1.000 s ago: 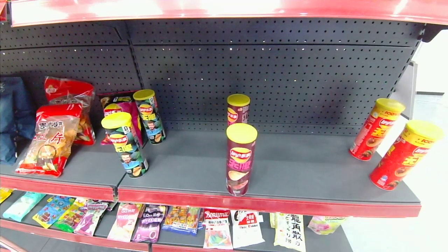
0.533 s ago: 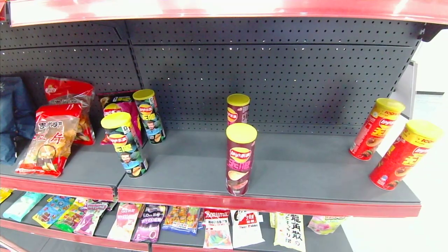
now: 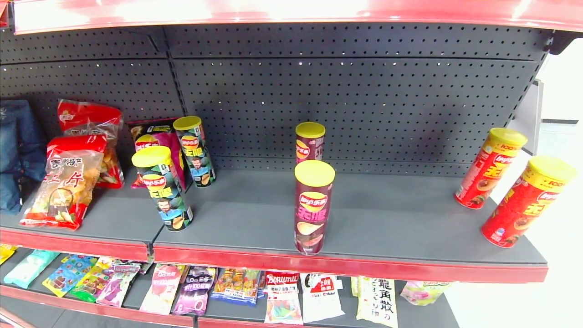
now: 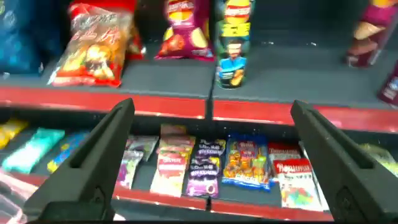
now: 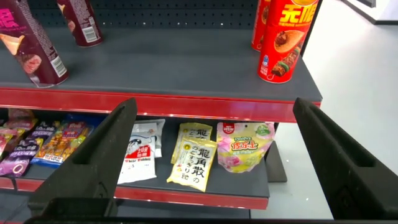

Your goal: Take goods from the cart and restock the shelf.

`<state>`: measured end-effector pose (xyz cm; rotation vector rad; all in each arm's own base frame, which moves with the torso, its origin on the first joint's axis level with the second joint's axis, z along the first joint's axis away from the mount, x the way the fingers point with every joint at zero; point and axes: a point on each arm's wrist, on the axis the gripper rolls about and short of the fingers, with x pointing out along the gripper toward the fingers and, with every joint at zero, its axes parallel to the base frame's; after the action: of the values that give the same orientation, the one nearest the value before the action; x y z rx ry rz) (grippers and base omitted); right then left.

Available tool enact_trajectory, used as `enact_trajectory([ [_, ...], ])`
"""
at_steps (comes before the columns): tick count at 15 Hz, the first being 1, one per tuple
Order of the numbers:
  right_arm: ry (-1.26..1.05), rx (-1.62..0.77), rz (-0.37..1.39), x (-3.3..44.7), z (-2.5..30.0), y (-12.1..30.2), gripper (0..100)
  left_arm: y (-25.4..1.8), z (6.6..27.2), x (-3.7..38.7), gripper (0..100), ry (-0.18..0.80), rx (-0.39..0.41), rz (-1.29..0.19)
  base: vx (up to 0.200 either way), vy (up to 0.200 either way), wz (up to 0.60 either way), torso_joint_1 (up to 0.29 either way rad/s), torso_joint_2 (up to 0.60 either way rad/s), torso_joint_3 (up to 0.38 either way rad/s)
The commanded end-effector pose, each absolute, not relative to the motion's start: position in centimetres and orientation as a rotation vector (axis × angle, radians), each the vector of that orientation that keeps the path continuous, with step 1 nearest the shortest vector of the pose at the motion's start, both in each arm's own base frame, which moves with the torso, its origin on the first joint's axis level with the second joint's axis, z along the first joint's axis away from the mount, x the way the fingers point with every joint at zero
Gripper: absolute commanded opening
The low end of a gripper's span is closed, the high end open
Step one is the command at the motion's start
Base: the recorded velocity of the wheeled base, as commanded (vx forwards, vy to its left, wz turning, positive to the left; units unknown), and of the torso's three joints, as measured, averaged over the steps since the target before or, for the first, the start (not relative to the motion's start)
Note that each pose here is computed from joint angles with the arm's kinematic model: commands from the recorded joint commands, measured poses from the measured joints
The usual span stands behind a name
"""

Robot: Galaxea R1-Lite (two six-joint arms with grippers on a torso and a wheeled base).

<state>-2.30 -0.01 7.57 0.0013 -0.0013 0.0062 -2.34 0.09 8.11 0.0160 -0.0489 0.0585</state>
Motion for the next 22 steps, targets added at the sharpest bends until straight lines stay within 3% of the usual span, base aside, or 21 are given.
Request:
enact_trajectory([
  [1, 0.000, 0.000, 0.008, -2.29, 7.57, 0.00, 100, -0.25, 7.78, -2.30, 100, -0.021, 0.021, -0.093, 0.000, 0.000, 0.00, 0.000, 0.00, 0.000],
  [2, 0.000, 0.002, 0.008, -2.29, 7.57, 0.00, 100, -0.30, 7.62, -2.32, 100, -0.006, 0.078, -0.115, 0.000, 0.000, 0.00, 0.000, 0.00, 0.000],
  [4, -0.002, 0.005, 0.011, -2.29, 7.59, 0.00, 100, -0.19, 7.59, -2.31, 100, 0.002, 0.000, -0.066, 0.000, 0.000, 0.00, 0.000, 0.00, 0.000],
  [22, -0.001, 0.005, 0.031, -2.29, 7.59, 0.05, 100, -0.17, 7.59, -2.31, 100, 0.001, 0.005, -0.057, 0.000, 0.000, 0.00, 0.000, 0.00, 0.000],
])
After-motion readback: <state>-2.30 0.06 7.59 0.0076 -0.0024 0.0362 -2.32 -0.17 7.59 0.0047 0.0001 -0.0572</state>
